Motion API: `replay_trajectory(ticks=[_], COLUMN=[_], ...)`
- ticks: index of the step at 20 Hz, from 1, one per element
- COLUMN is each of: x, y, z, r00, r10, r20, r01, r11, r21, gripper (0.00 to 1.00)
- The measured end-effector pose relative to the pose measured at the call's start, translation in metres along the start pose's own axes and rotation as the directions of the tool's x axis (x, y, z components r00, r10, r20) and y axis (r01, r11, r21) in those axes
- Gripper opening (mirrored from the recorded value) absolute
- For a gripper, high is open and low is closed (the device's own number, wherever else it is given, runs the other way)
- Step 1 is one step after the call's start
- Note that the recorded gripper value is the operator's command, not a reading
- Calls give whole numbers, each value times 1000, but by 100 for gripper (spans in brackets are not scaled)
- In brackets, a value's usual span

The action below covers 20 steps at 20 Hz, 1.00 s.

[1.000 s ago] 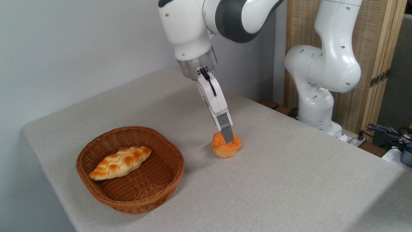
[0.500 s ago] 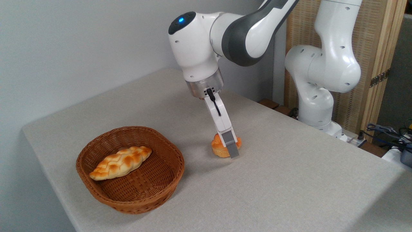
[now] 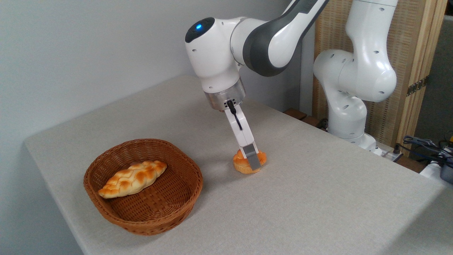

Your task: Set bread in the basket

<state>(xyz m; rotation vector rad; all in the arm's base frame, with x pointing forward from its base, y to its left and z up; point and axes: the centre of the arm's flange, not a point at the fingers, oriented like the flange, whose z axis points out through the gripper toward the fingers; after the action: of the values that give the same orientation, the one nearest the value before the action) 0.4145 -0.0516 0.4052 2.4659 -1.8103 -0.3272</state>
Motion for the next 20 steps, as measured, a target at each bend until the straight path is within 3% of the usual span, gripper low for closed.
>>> replay_trajectory(ticks=[3,8,18,20], x=[3,4,9,9], y=[0,1,3,2], z=[1,2,2,1], r00=[1000,1000,1000,1000], r10=[6,10,22,22], r20=[3,4,9,9], r01=[-6,-10,-22,-22], r11=[1000,1000,1000,1000], r21=[-3,-3,-2,0], gripper=[16,6,6,0])
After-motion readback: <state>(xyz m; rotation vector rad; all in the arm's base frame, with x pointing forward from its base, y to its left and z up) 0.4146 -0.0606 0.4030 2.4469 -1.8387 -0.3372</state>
